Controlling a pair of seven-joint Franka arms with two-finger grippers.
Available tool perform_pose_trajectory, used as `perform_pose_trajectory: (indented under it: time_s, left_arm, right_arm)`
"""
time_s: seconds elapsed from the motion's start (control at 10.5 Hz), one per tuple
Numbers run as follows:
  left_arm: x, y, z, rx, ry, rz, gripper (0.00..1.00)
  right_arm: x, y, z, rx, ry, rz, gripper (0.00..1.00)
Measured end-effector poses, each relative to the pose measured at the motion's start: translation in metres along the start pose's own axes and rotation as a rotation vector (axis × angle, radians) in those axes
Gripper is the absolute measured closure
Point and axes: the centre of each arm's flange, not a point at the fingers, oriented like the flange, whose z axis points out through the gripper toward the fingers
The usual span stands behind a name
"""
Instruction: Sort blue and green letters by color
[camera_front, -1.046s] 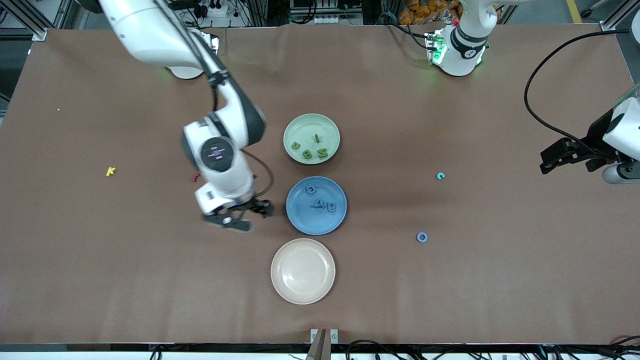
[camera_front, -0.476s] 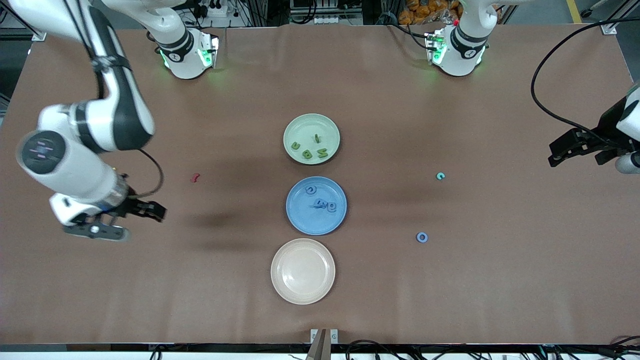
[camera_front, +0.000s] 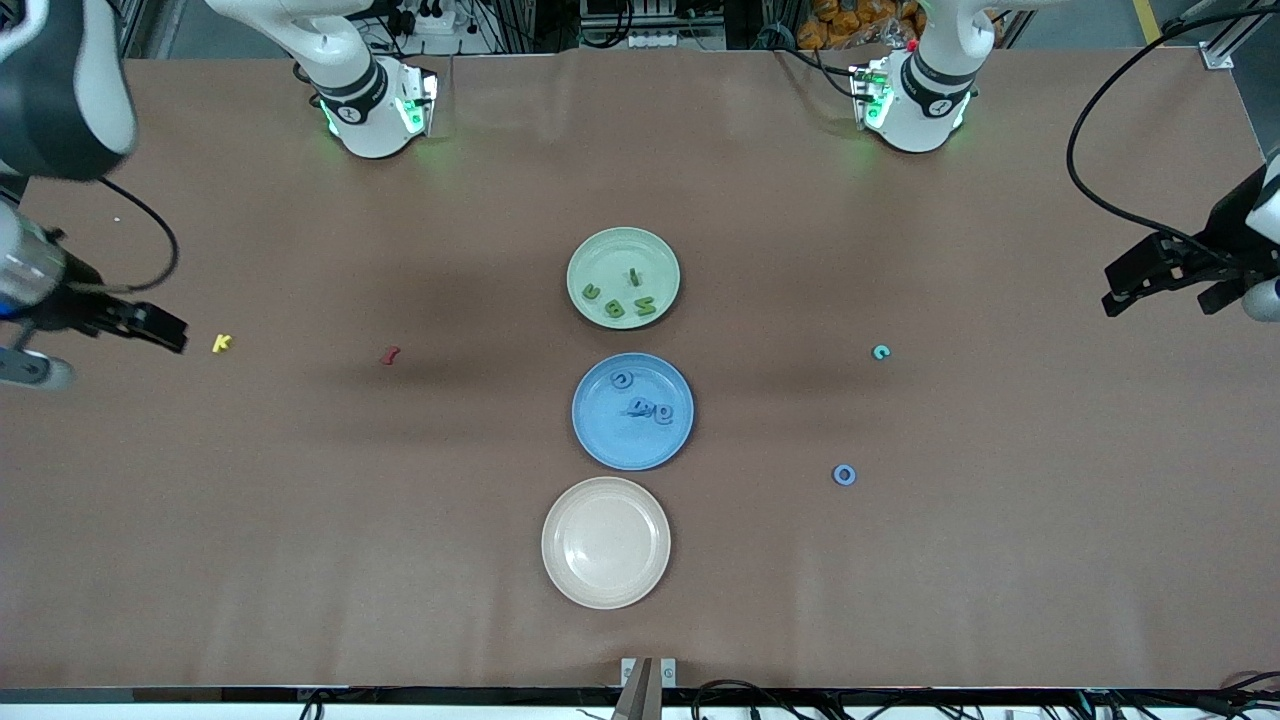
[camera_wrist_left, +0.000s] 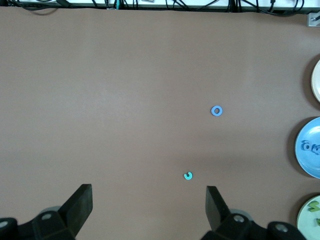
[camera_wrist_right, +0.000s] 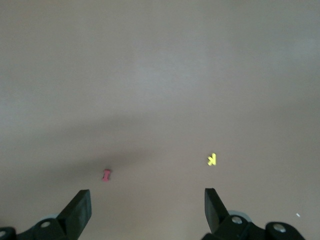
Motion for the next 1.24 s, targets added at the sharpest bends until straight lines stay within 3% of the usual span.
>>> perform_pose_trajectory:
  time_s: [0.29,0.48,0.57,0.95,1.24]
  left_arm:
    - [-0.008,0.012,-0.011,-0.008,-0.001,0.023,0.0]
    - [-0.01,0.012,-0.012,-0.01,-0.007,0.026,0.0]
    - [-0.013,0.014,-0.013,-0.009,-0.016,0.028,0.0]
    - [-0.026,0.013,-0.011,0.001,-0.036,0.027,0.0]
    - [-0.026,0.01,-0.011,0.002,-0.038,0.021,0.0]
  right_arm:
    - [-0.013,0.031,-0.074,0.02,0.023,0.055,0.0]
    - [-0.02,0.062,-0.102,0.124,0.046,0.115,0.0]
    - [-0.027,0.077,-0.11,0.144,0.056,0.125,0.0]
    - [-0.033,0.057,-0.096,0.147,0.002,0.085,0.0]
    - [-0.033,0.057,-0.094,0.147,-0.001,0.084,0.0]
